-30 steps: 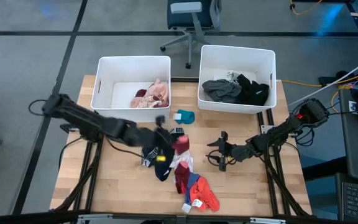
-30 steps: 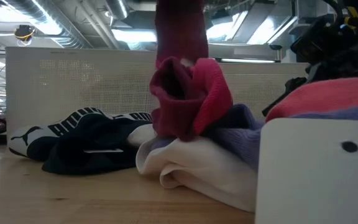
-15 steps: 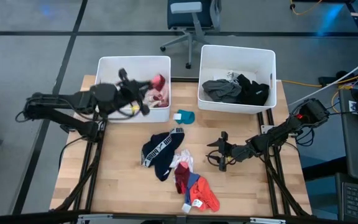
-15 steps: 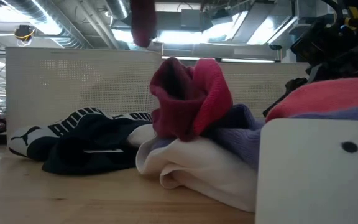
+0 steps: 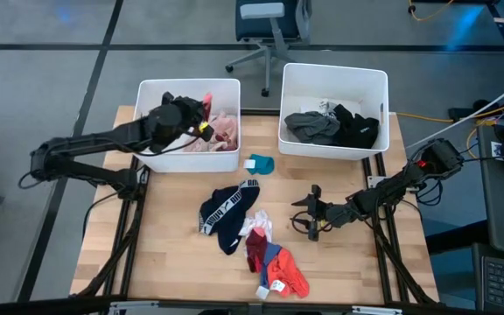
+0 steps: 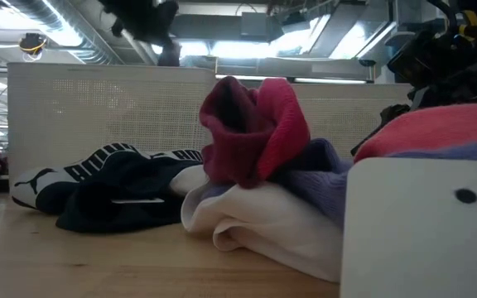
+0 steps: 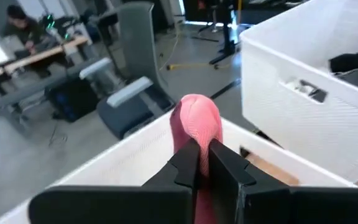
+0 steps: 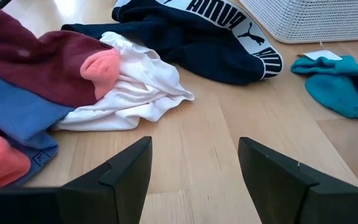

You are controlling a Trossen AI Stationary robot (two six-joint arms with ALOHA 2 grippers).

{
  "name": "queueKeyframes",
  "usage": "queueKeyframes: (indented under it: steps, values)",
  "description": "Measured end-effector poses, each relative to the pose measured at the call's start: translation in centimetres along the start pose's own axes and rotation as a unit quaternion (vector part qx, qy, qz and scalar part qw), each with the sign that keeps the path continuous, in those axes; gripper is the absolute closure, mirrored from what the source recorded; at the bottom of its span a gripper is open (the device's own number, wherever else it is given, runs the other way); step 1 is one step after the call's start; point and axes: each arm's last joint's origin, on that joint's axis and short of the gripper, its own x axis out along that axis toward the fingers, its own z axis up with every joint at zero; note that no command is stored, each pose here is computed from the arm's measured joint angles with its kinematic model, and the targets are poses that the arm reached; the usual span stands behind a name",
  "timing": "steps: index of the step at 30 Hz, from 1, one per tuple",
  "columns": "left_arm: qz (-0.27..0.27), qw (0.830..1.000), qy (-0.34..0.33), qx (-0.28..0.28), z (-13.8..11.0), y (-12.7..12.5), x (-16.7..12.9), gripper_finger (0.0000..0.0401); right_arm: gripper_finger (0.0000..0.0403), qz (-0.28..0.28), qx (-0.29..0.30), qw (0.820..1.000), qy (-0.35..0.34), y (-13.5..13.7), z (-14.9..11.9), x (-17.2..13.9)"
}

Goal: Sort clothes

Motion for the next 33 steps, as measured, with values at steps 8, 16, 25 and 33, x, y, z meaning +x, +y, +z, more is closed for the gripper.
queueKeyframes:
  steps: [8, 16, 25, 33]
  values:
    - [0.013, 1.000, 0.016, -0.011, -1.3, 0.2, 0.7, 0.0376, 0.0165, 0.000, 0.001, 1.000, 0.001, 0.0, 0.0, 0.0]
    - [0.013, 1.000, 0.021, -0.008, -1.6, 0.1, 0.8, 0.0329, 0.0165, 0.000, 0.001, 1.000, 0.001, 0.0, 0.0, 0.0]
    - [-0.013, 1.000, 0.011, -0.021, -0.9, -0.1, 0.3, 0.0248, 0.0165, 0.000, 0.001, 1.000, 0.001, 0.0, 0.0, 0.0]
    - [-0.323, 0.943, -0.061, -0.055, 1.9, -3.7, -3.6, 0.0212, 0.0165, 0.000, 0.001, 1.000, 0.001, 0.0, 0.0, 0.0]
